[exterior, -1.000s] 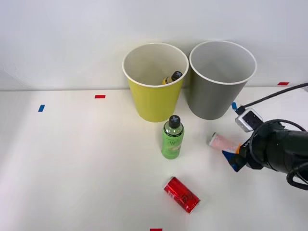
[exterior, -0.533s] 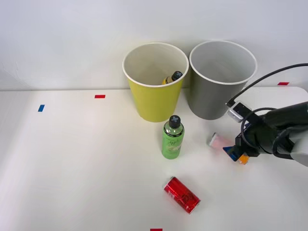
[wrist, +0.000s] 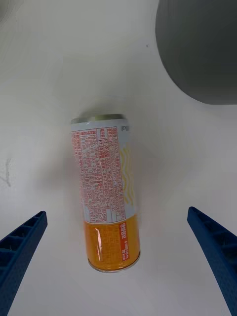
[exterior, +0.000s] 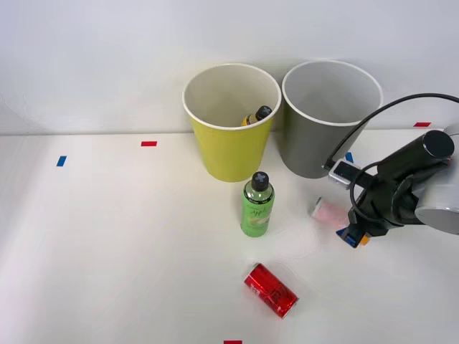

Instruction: Put cans in the gray bin, plastic bottles in the light green bin

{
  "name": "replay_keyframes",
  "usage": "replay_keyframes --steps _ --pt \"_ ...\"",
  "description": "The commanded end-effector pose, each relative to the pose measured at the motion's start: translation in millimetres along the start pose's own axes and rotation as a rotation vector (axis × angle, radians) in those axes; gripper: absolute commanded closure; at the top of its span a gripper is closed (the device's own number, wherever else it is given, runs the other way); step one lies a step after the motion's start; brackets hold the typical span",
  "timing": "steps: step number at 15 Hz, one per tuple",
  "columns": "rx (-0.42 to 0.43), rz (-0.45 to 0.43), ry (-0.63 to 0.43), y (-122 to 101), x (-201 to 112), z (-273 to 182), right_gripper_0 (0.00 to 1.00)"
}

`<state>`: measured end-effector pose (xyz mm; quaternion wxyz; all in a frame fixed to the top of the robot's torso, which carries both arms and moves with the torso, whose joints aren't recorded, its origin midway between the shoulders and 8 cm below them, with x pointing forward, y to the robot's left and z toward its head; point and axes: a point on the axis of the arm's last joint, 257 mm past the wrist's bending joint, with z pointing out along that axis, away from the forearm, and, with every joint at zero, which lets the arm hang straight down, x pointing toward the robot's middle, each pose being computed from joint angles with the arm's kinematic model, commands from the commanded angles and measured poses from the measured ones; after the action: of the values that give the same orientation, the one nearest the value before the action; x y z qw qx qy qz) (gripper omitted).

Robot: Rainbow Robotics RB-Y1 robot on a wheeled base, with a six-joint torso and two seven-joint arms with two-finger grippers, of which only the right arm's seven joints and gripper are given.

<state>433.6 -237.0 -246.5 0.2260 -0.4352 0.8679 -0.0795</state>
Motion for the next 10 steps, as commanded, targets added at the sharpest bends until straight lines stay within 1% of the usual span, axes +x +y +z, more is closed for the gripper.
replay_keyframes --steps 1,3,4,6,10 --pt "-0.029 -0.007 0.015 10.4 -4.4 7.2 0.02" --pt "-0.046 0.013 0.014 14.6 -13.9 22.8 0.02" --pt "-0.039 0.017 0.014 12.7 -16.9 29.0 0.02" --pt "-0.031 0.03 0.026 7.4 -16.7 39.5 0.02" --pt "-0.029 0.038 0.039 5.7 -16.1 48.0 0.02"
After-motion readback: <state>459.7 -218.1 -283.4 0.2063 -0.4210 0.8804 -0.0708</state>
